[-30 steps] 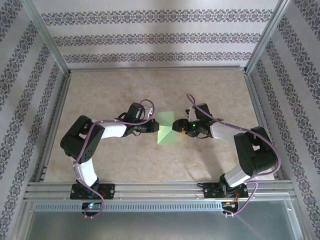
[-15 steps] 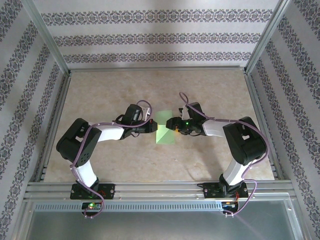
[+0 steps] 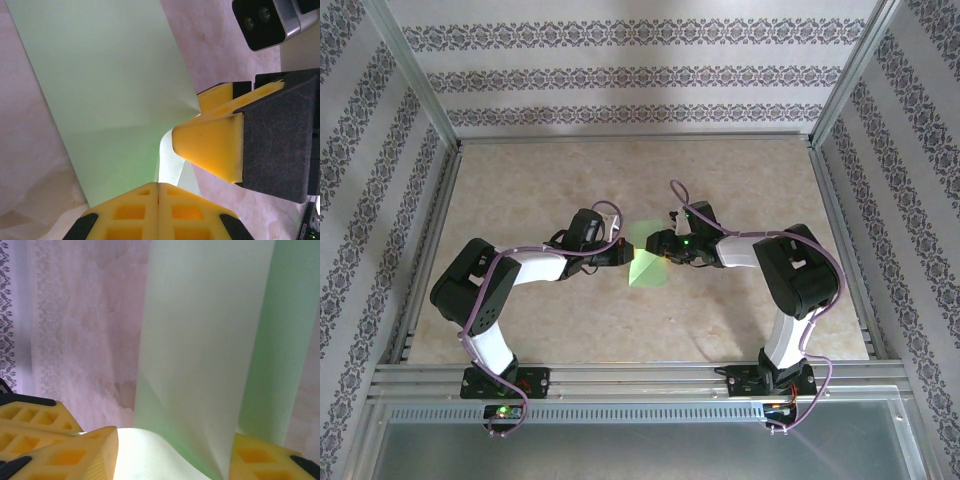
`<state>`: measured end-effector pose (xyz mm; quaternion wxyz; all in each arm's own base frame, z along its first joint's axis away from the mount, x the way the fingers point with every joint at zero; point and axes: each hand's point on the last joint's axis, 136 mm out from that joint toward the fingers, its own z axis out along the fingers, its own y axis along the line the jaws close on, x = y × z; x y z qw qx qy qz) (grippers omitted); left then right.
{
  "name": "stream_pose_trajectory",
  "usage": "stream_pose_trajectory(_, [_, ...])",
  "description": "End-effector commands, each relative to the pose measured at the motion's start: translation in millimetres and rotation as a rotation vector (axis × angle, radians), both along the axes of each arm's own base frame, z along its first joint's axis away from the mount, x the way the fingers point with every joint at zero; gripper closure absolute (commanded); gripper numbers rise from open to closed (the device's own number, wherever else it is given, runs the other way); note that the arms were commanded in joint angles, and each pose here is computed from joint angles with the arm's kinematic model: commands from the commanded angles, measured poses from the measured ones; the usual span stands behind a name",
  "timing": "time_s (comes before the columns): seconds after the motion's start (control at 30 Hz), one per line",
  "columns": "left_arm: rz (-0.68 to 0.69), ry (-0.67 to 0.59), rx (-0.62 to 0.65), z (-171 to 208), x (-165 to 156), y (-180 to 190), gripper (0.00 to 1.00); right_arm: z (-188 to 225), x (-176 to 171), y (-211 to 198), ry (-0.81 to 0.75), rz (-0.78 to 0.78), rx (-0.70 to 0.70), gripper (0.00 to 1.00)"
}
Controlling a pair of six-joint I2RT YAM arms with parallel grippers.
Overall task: Fold a paper plane with a square sheet of paper (fold left side to right side)
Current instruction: Turn over the paper at the center of the table.
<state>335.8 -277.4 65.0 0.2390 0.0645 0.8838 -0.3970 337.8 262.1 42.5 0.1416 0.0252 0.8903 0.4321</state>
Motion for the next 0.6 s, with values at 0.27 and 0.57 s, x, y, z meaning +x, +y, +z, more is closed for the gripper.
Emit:
stream_pose_trajectory(0.27, [0.018, 0.022, 0.038, -14.7, 0.8, 4.6, 0.90, 8.7, 6.0, 11.6, -0.033, 0.022, 0.032, 0.55])
stream_pose_trajectory(0.57, [0.017, 0.028, 0.047, -18.9, 2.5, 4.3, 0.89, 5.0, 6.0, 11.9, -0.035, 0.026, 0.009, 0.73])
